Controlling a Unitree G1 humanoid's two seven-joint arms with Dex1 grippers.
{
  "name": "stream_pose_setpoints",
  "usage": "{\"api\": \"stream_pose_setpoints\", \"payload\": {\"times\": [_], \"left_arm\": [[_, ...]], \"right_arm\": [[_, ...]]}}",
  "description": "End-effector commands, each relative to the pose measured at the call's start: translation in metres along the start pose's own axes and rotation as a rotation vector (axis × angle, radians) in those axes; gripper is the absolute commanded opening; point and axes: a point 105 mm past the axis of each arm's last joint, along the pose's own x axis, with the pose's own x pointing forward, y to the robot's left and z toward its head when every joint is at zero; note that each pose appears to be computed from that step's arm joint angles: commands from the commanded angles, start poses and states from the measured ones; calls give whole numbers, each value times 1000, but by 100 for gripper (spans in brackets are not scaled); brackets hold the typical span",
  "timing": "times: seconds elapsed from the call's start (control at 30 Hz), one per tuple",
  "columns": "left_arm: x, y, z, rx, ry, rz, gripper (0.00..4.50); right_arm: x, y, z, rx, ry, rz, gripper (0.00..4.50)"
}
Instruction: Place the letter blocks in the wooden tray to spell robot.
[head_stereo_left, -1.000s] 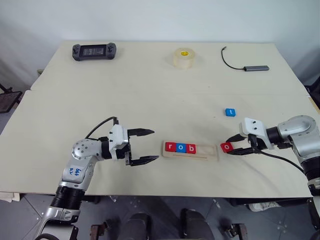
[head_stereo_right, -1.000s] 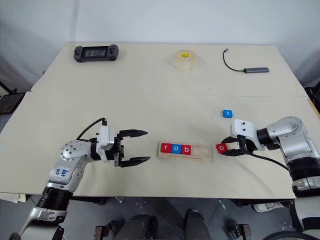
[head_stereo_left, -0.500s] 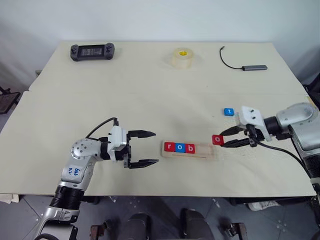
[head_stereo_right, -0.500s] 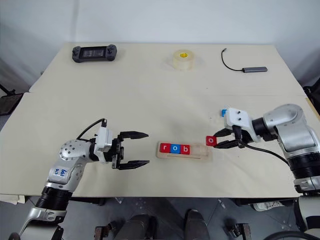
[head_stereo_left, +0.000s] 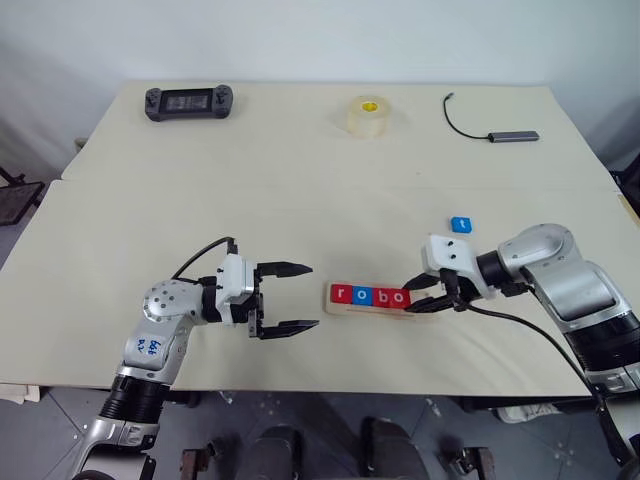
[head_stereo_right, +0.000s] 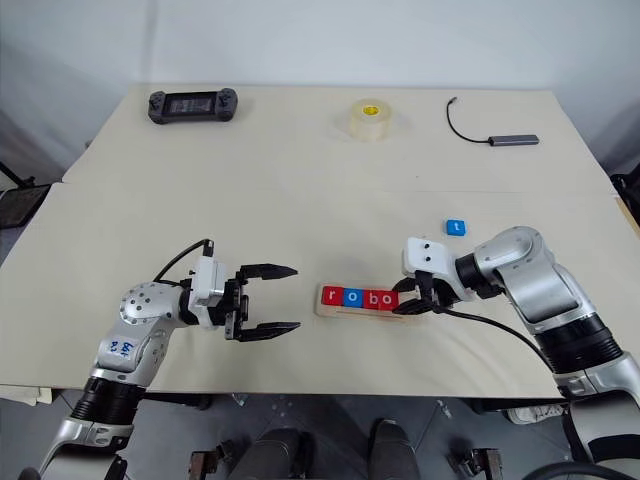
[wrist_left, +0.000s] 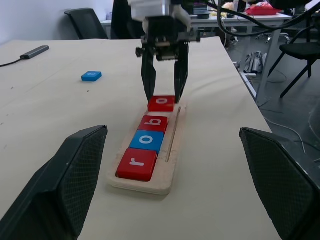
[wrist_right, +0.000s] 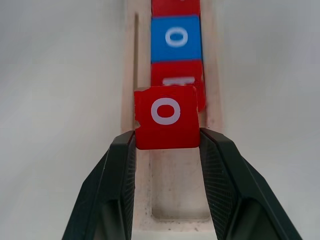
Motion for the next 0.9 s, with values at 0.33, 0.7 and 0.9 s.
{"api": "stream_pose_setpoints", "payload": {"times": [0.33,0.7,0.9], "left_arm": [[1,-2,8,31,-24,6,450],[2,-3,7,28,-25,10,450],[1,-4,7,23,-23,11,450]], "right_arm": [[-5,-6,-6,-24,23,-31,144],[-12,-6,6,15,-34,-58,445],[-27,0,-1,52,-48,-76,445]]}}
